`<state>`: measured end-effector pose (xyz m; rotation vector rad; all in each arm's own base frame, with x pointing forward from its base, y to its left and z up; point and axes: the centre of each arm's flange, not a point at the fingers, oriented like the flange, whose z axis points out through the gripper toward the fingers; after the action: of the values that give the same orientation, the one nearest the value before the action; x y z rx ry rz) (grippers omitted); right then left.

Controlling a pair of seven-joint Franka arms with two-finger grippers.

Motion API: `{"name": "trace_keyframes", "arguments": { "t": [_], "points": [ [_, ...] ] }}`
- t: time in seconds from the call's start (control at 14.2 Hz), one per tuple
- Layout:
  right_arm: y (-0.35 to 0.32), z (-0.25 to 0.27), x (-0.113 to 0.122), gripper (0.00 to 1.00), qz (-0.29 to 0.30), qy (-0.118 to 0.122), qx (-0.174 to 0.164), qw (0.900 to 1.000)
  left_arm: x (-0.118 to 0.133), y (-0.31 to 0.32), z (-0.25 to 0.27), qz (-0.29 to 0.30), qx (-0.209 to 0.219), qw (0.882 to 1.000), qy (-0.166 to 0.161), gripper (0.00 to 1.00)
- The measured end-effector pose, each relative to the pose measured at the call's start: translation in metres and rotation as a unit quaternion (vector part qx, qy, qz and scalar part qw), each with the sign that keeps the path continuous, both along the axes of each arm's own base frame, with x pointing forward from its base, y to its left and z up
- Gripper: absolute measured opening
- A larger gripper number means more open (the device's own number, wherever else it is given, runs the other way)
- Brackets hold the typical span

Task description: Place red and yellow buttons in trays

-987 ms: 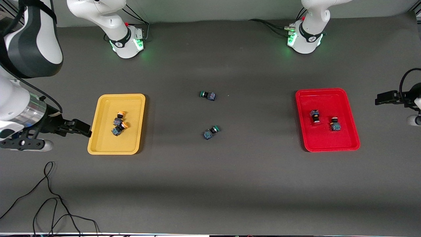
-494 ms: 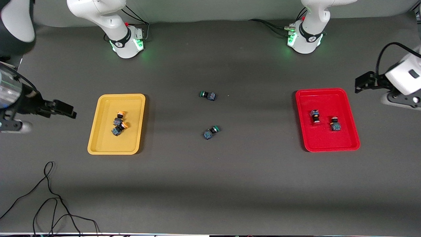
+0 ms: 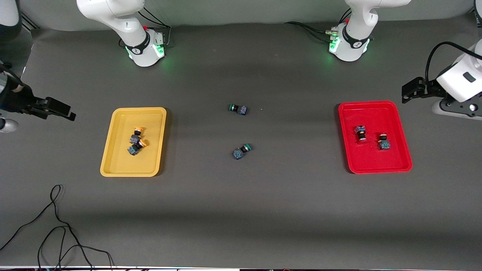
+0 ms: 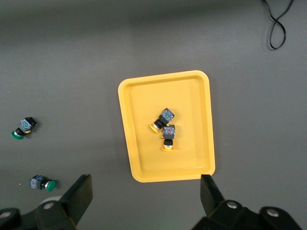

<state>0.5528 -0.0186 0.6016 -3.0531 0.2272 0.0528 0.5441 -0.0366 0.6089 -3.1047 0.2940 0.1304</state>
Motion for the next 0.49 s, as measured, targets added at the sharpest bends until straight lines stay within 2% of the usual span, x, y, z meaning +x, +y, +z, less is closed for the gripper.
{"name": "trace_keyframes", "arguments": {
  "t": [0.49],
  "points": [
    [0.019, -0.005, -0.006, 1.0, 0.022, 0.007, -0.016, 1.0, -0.003, 0.001, -0.001, 0.003, -0.01, 1.0, 0.012, 1.0]
  ]
}}
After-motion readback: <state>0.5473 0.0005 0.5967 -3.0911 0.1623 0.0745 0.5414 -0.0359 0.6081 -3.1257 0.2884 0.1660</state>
